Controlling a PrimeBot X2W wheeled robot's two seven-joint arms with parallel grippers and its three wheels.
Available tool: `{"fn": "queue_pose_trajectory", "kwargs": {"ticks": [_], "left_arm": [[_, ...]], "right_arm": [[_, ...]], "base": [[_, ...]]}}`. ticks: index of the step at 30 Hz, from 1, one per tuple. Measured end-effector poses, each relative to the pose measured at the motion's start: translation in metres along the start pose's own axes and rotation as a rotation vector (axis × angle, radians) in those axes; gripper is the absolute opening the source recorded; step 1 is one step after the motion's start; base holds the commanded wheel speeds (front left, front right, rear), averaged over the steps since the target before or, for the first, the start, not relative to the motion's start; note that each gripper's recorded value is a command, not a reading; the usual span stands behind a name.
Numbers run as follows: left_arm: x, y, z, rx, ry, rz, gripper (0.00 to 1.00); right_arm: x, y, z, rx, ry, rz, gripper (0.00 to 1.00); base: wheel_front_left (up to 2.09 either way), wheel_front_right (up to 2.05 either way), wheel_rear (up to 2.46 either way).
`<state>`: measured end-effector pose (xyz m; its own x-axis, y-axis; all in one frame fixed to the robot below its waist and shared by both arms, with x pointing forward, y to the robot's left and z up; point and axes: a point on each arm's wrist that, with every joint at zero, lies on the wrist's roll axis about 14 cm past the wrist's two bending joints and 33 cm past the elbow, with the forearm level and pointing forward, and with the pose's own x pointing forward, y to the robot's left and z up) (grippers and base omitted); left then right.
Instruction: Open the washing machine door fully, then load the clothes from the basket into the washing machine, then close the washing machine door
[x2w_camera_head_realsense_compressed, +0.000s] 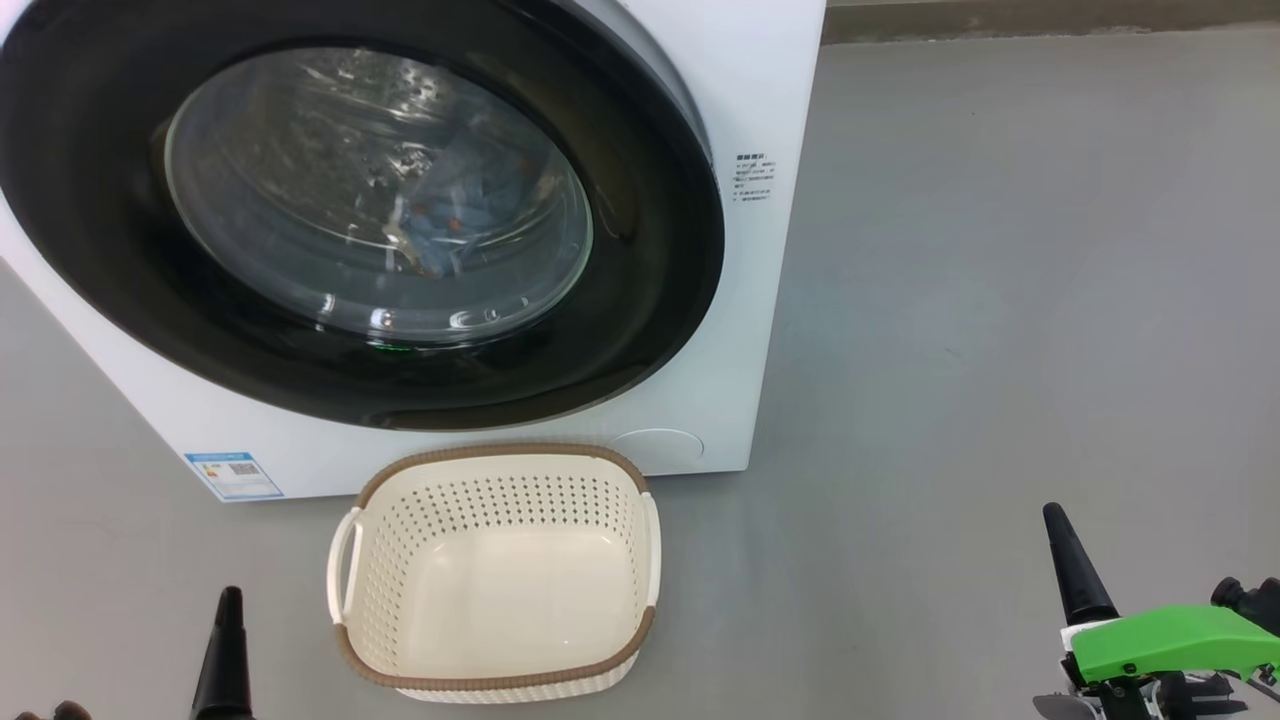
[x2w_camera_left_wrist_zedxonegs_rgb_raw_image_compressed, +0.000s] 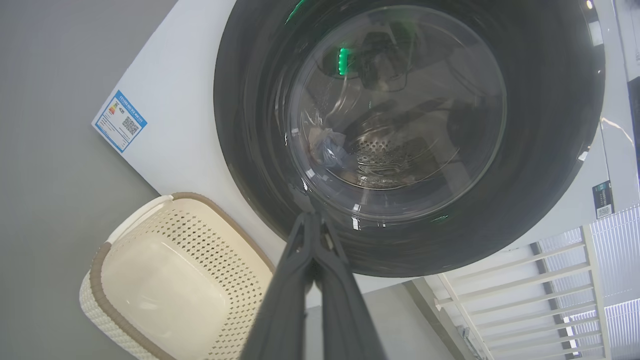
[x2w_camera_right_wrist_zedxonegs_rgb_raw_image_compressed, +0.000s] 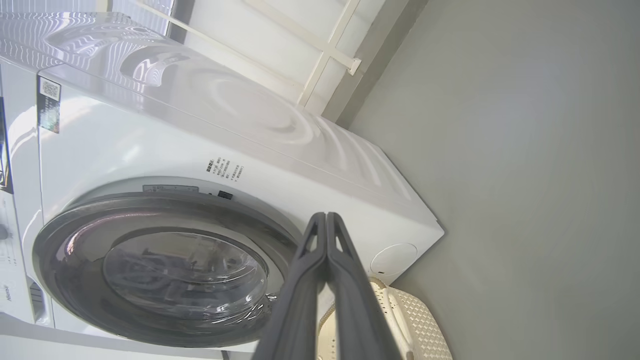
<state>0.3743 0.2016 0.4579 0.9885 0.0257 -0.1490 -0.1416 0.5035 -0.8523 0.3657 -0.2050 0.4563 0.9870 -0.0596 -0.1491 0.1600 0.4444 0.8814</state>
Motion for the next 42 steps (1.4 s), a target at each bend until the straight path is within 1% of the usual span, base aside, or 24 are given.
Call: {"fn": "queue_pose_trajectory", "kwargs": {"ticks": [5,7,12,14,16,26,31,42], "left_arm": [[-0.001,-0.001,0.0,-0.056,0.004,-0.002,0.0],[-0.001,-0.002,0.0,-0.093,0.004,-0.005,0.0],[0.001,-0.007,0.002,-0.131,0.003,-0.019,0.0],[0.001,-0.01,0.002,-0.173,0.002,-0.026,0.0],[0.001,-0.01,0.002,-0.182,0.001,-0.027,0.0],[-0.001,-0.014,0.001,-0.308,0.013,-0.04,0.0],[-0.001,-0.017,0.001,-0.35,0.013,-0.049,0.0],[-0.001,-0.026,0.003,-0.469,0.021,-0.081,0.0]], "right_arm": [[0.0,0.001,0.001,0.045,0.003,0.003,0.0],[0.001,0.002,0.001,0.084,0.003,0.005,0.0],[0.001,0.004,0.001,0.113,0.009,0.01,0.0],[0.002,0.006,0.003,0.154,0.006,0.016,0.0],[0.003,0.007,0.003,0.161,0.006,0.019,0.0],[0.004,0.012,0.006,0.273,0.008,0.034,0.0],[0.004,0.013,0.006,0.304,0.013,0.04,0.0],[0.004,0.018,0.01,0.419,0.013,0.059,0.0]], "base": [[0.0,0.0,0.0],[0.0,0.0,0.0],[0.0,0.0,0.0],[0.0,0.0,0.0],[0.0,0.0,0.0],[0.0,0.0,0.0],[0.0,0.0,0.0],[0.0,0.0,0.0]]}}
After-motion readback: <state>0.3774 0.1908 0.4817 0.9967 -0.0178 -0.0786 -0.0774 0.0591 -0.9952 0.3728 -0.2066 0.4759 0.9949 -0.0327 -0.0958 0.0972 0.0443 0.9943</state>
